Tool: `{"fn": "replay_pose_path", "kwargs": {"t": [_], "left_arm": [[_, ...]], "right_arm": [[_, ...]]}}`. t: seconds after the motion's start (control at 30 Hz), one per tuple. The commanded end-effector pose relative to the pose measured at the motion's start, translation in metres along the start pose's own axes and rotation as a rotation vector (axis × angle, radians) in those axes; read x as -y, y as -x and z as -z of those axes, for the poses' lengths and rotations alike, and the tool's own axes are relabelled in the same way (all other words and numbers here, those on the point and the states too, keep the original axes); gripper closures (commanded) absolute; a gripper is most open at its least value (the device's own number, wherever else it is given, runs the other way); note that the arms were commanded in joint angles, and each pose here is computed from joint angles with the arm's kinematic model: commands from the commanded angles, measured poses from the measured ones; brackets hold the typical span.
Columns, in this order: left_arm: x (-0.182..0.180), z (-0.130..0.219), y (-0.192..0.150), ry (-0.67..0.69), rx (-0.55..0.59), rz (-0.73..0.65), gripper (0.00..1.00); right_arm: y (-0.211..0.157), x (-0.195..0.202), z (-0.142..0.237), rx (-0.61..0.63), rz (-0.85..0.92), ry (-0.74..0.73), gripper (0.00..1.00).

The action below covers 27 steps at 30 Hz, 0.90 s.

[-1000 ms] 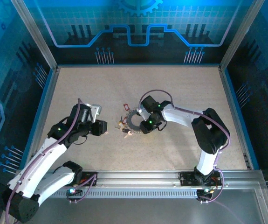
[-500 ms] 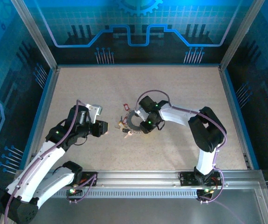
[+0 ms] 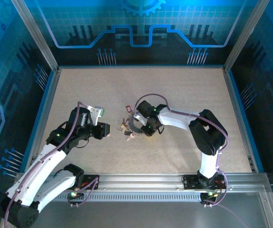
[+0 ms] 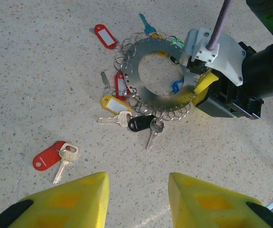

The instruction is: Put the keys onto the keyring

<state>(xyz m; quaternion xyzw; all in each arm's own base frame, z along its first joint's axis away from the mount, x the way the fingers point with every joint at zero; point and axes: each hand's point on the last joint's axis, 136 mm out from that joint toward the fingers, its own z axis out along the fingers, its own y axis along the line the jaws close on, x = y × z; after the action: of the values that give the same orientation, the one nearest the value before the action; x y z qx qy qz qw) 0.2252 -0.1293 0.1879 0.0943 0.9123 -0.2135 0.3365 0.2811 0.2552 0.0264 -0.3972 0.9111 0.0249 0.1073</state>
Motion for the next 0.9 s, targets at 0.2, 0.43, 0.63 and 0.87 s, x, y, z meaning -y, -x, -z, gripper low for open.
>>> {"fn": "replay_pose_path", "kwargs": {"t": [0.2,0.43,0.63,0.87], "left_arm": [[0.002,-0.001,-0.003,-0.022,0.001,-0.018,0.61],[0.002,-0.002,-0.004,-0.024,-0.004,-0.019,0.61],[0.003,-0.002,-0.003,-0.029,-0.004,-0.021,0.61],[0.003,-0.003,-0.005,-0.032,-0.010,-0.017,0.61]], "right_arm": [[0.002,0.006,0.004,0.015,0.017,-0.052,0.77],[0.005,0.007,0.008,0.053,-0.004,-0.051,0.79],[0.005,0.007,0.011,0.070,-0.020,-0.030,0.82],[0.003,0.005,0.018,0.090,-0.052,-0.003,0.74]]}}
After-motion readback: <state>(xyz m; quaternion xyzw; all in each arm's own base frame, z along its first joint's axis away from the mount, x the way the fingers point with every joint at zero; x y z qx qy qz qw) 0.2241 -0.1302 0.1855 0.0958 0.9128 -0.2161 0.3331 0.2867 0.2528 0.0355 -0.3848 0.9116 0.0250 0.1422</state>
